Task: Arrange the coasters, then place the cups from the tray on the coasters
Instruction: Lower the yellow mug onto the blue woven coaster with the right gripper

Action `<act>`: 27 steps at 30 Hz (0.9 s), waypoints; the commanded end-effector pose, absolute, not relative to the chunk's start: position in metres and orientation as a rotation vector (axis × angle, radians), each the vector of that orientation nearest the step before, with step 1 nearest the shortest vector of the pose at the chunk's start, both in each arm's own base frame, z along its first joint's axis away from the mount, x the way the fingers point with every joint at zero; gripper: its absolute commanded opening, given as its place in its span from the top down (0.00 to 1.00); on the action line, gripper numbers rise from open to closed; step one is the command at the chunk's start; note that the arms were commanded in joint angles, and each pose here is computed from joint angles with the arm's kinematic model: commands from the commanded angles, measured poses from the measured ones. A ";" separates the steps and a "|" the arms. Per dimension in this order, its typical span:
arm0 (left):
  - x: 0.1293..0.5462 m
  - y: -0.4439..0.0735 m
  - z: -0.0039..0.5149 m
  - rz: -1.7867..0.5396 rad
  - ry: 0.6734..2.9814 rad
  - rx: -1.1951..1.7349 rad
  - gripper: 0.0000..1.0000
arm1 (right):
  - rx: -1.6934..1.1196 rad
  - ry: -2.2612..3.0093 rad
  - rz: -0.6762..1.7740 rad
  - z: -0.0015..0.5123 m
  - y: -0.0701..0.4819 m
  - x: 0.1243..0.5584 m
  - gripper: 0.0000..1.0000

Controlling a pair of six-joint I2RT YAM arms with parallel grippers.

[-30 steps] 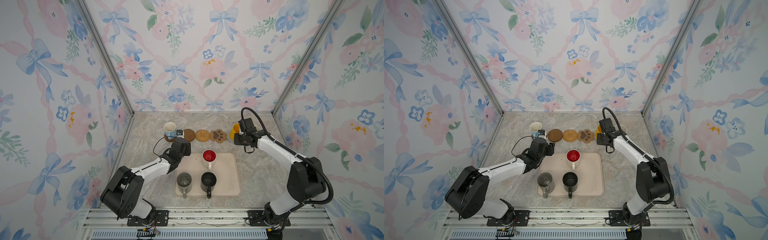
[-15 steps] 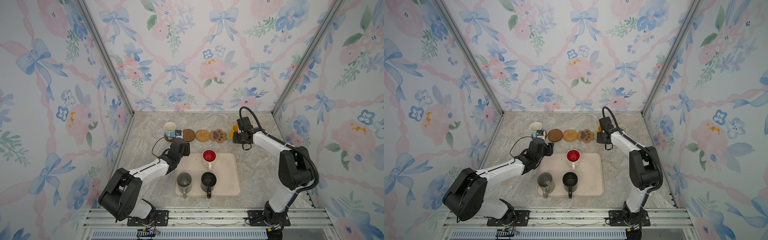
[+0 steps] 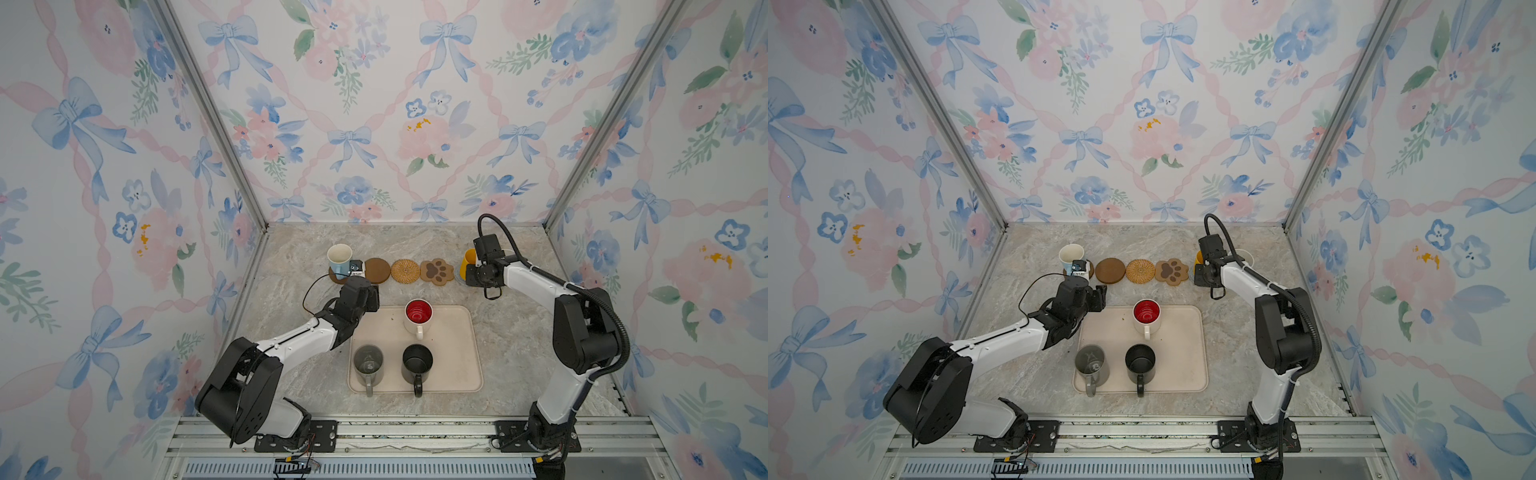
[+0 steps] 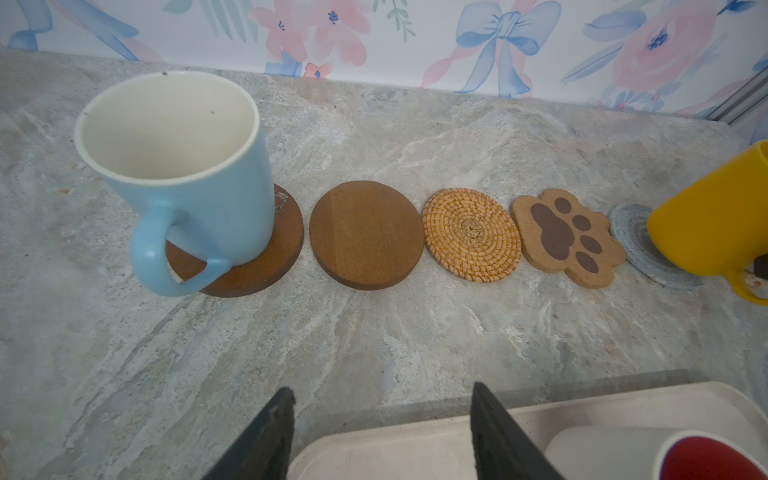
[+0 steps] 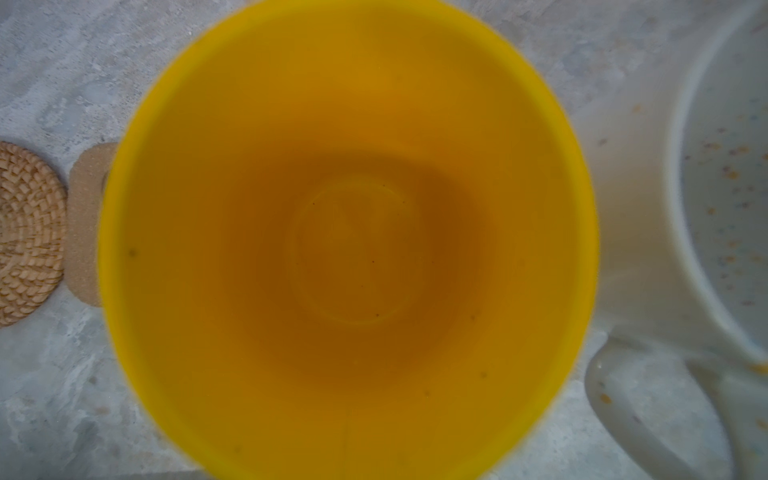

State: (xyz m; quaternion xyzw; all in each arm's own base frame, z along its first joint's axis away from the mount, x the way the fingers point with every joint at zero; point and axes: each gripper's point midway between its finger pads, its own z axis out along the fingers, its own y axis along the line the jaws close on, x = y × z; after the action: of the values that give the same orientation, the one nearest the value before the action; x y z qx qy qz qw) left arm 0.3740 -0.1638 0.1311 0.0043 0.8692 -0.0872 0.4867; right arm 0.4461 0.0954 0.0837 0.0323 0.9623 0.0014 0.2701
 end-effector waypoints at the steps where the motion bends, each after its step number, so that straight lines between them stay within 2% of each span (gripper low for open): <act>1: 0.372 -0.159 0.131 -0.214 2.114 0.000 0.36 | 0.100 2.475 0.023 0.114 0.094 0.475 1.00; 27: 0.372 -0.156 0.131 -0.210 2.113 -0.003 0.36 | 0.092 2.527 0.038 0.094 0.097 0.471 1.00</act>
State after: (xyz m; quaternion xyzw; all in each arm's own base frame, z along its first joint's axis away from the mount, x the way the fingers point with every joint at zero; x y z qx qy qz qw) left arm 0.3755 -0.1599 0.1308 0.0000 0.8694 -0.0847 0.4868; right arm 0.4509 0.0957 0.0760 0.0304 0.9632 0.0045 0.2671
